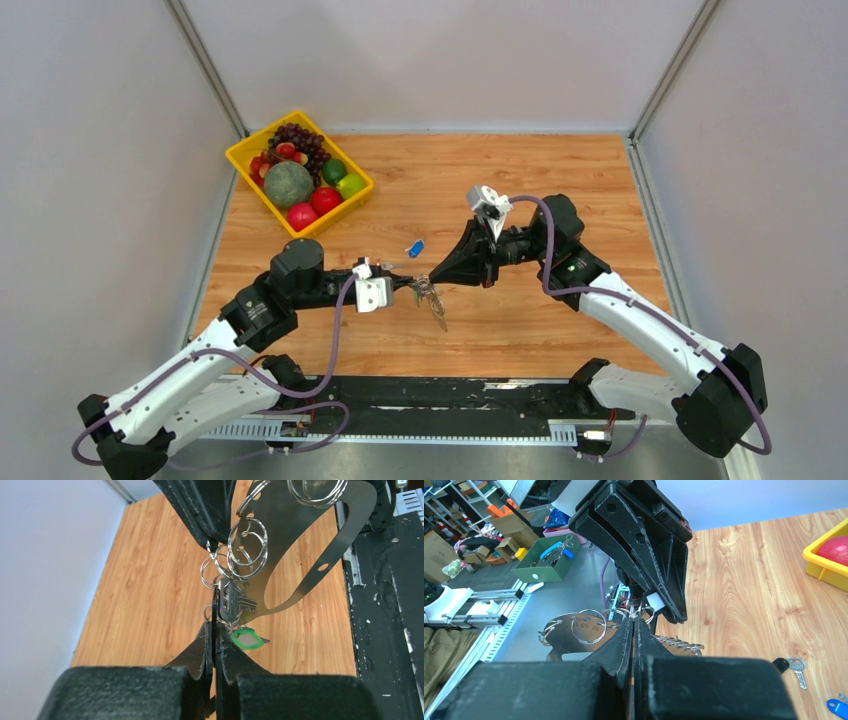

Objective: Remove the keys from the keyring

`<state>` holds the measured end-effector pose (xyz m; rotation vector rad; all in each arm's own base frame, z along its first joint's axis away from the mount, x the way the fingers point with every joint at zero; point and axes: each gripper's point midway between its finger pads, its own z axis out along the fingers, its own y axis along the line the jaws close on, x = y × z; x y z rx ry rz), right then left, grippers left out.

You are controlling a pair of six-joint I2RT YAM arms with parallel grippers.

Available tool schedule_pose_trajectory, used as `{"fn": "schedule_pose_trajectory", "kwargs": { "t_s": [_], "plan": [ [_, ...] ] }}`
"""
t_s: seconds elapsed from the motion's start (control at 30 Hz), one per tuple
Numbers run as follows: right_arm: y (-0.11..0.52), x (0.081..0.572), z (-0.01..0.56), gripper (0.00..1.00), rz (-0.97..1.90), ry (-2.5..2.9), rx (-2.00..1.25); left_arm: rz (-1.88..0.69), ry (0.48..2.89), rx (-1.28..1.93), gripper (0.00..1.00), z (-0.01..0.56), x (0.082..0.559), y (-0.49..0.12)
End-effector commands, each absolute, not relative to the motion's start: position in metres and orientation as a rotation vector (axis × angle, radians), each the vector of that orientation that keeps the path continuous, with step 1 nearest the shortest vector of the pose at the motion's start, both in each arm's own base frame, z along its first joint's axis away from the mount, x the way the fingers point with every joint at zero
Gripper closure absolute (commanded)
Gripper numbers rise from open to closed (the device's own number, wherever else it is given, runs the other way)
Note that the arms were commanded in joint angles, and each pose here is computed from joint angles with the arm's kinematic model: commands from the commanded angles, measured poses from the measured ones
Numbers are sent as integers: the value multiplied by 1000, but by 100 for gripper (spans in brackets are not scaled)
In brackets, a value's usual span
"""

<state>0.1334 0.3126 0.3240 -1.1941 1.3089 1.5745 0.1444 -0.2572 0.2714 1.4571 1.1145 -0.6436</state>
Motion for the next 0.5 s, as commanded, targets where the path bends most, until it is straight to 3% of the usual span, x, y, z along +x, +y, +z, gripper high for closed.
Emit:
{"fn": "schedule_pose_trajectory", "kwargs": {
  "t_s": [0.0, 0.47],
  "plan": [
    [309, 126, 338, 100, 1539, 1223, -1224, -591, 1083, 1384, 100, 301, 149, -251],
    [312, 121, 319, 100, 1553, 1272, -1221, -588, 1027, 1344, 100, 323, 147, -250]
  ]
}}
